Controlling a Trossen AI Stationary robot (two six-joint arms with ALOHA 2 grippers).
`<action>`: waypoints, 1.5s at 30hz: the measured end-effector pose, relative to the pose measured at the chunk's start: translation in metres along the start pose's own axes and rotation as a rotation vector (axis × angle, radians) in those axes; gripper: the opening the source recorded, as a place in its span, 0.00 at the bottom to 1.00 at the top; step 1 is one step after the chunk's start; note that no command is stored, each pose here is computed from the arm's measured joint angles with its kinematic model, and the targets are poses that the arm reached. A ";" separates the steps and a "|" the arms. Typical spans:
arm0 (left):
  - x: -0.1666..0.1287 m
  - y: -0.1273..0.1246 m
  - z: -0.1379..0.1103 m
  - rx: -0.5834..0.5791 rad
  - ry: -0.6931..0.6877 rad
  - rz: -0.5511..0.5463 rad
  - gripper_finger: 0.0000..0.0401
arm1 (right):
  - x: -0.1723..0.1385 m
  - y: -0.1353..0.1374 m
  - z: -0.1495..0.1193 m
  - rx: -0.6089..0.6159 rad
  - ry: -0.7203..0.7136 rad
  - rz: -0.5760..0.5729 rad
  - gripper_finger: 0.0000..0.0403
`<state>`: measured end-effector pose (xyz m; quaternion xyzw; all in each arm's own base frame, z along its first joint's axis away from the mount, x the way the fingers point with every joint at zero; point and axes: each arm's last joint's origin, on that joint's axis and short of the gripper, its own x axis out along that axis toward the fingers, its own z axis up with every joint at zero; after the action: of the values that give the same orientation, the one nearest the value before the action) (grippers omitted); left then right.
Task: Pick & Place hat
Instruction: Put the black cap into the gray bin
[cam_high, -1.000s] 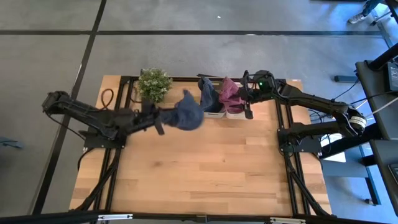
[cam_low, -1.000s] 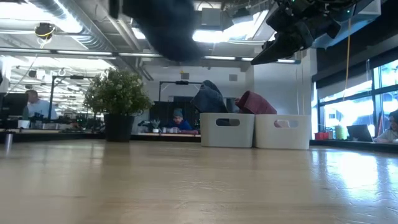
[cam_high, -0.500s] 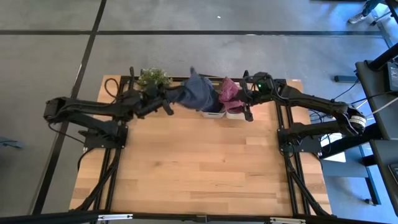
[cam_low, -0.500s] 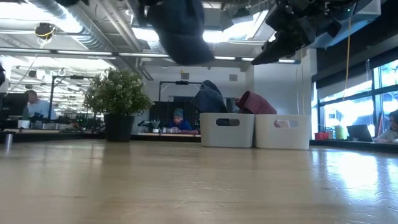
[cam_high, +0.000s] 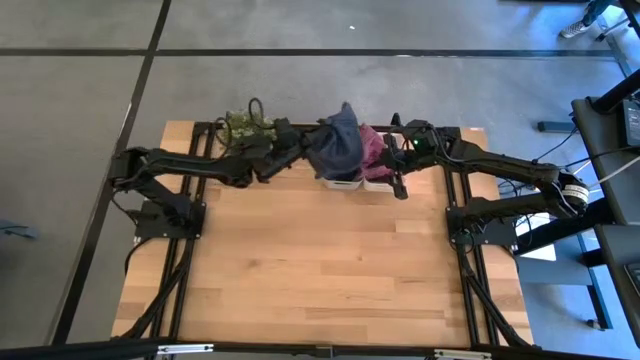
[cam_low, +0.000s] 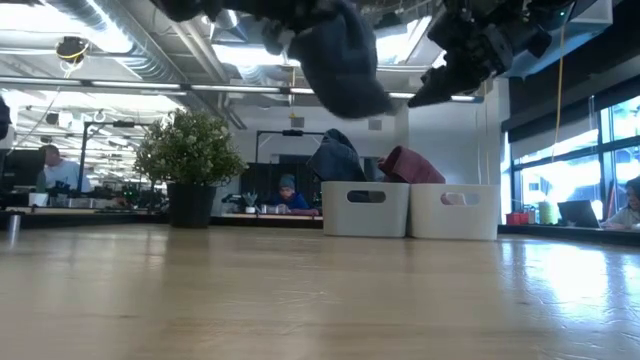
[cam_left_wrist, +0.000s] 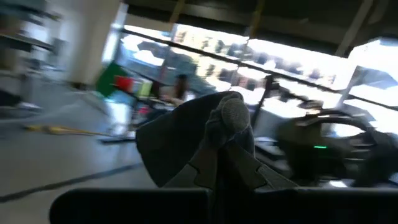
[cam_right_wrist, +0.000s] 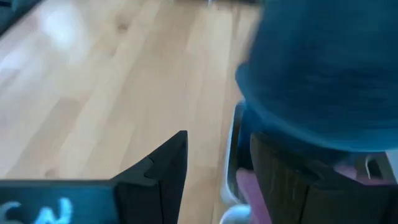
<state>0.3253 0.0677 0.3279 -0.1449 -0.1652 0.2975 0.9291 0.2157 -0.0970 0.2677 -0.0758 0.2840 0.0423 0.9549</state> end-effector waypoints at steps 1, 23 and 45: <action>0.002 -0.001 -0.001 0.033 -0.001 0.050 0.01 | 0.000 0.000 -0.001 0.005 0.021 -0.016 0.44; 0.052 -0.065 -0.029 0.503 0.111 0.596 0.01 | -0.002 0.005 -0.020 0.072 0.254 -0.069 0.44; 0.048 -0.066 -0.036 0.478 0.081 0.729 0.01 | -0.003 0.006 -0.021 0.081 0.267 -0.053 0.44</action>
<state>0.4100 0.0391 0.3301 0.0137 0.0068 0.6298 0.7766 0.2012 -0.0946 0.2507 -0.0495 0.4080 -0.0049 0.9116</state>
